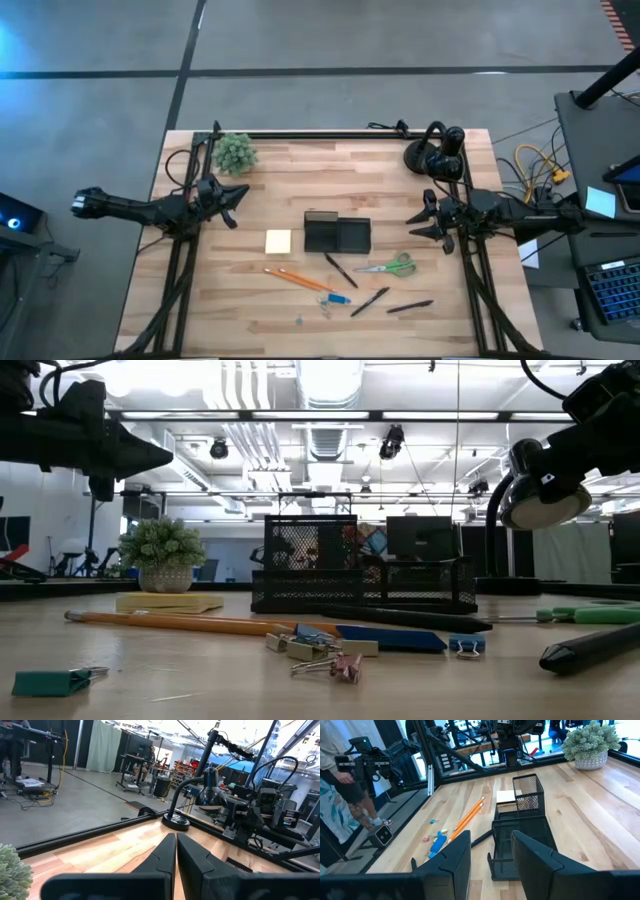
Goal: Pick and place office supplies into organizer
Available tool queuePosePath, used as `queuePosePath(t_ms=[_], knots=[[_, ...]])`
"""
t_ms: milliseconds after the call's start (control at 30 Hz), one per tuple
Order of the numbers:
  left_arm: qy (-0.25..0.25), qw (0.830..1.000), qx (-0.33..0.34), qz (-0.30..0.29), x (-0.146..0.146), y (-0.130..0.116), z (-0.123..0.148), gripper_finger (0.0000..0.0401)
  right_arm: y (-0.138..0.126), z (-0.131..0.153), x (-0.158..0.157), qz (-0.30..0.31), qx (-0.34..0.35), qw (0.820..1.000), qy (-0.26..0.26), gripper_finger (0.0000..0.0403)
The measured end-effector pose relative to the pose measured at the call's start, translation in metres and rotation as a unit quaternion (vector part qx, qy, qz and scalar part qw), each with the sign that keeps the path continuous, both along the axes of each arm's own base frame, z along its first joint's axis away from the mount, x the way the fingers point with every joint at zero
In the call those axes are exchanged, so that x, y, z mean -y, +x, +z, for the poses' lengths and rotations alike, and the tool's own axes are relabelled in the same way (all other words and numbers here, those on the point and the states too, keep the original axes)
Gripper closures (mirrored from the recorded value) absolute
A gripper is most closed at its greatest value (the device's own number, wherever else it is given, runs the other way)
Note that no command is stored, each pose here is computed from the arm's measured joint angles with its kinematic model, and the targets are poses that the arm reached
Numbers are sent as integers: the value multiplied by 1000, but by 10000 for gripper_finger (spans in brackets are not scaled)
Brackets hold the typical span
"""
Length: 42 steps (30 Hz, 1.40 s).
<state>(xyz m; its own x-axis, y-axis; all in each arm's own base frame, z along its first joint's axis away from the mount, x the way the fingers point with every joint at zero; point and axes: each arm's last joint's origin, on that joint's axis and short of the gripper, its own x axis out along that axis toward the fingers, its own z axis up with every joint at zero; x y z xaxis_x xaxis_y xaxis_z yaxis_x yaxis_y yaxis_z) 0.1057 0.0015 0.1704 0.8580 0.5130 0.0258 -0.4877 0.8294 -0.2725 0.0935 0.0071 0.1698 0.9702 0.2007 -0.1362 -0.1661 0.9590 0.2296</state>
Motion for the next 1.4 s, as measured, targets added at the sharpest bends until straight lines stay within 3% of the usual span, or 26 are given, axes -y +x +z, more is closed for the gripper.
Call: queuePosePath(t_ms=[1133, 1300, 1400], knots=[[0, 1000, 0, -1, 0, 0, 0, 401, 0, 0, 0, 0, 1, 1000, -2, 268], [0, 1000, 0, -1, 0, 0, 0, 401, 1, 3, 2, -18, 41, 988, -150, 268], [0, 1000, 0, 0, 0, 0, 0, 401, 1, 7, 2, -21, 64, 983, -173, 268]])
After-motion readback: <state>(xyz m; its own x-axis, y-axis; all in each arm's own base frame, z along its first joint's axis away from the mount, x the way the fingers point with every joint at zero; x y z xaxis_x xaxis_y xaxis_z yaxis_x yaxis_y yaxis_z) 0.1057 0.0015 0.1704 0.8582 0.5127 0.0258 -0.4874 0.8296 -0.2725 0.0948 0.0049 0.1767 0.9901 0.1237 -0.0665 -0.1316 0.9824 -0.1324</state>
